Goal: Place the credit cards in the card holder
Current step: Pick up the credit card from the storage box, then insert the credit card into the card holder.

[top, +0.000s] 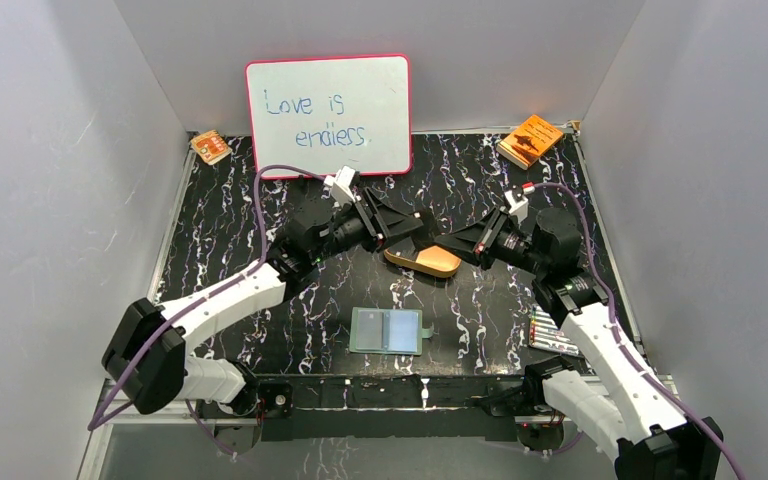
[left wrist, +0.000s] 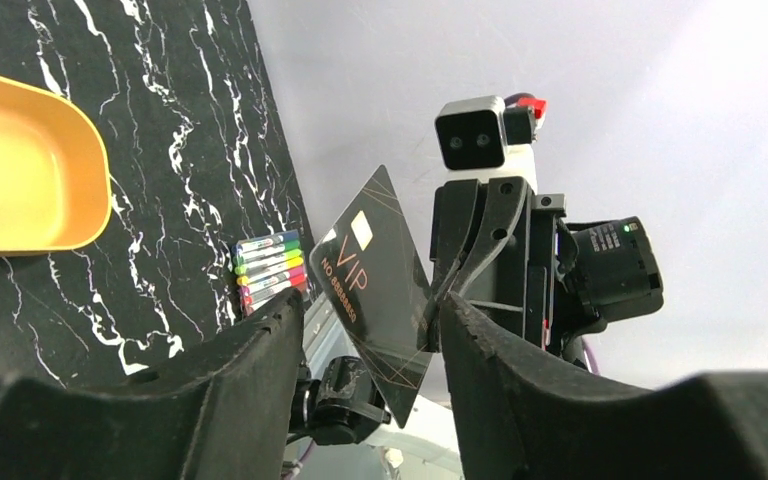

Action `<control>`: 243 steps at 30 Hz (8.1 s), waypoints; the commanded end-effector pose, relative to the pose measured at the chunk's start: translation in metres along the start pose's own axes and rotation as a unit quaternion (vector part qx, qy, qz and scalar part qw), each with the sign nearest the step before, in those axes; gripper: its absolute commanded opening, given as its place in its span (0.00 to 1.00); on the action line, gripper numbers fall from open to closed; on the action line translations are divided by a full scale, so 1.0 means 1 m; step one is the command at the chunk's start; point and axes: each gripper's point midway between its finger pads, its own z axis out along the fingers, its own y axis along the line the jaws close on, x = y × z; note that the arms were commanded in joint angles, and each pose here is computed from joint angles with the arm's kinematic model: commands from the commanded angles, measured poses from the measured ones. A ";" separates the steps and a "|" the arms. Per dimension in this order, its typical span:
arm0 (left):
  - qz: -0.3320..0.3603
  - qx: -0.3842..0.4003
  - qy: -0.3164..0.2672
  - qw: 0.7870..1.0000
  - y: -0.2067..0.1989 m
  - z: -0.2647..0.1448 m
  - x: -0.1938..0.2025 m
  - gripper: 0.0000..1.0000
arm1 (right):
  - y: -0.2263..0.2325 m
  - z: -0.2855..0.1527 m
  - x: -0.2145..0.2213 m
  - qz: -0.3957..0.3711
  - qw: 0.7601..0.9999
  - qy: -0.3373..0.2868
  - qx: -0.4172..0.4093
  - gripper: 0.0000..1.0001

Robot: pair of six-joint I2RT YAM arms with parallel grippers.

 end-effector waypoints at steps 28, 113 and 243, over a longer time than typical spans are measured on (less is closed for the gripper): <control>0.097 0.160 0.141 0.972 -0.060 -0.088 0.063 0.00 | 0.079 -0.025 0.040 -0.215 0.951 0.167 -0.144 0.52; 0.122 -0.291 0.079 0.946 0.146 -0.142 0.058 0.80 | -0.112 0.027 0.120 -0.100 0.961 0.216 0.143 0.00; 0.041 -0.432 0.195 0.879 0.269 -0.165 0.124 0.06 | -0.226 0.082 0.164 -0.076 0.932 0.258 0.242 0.00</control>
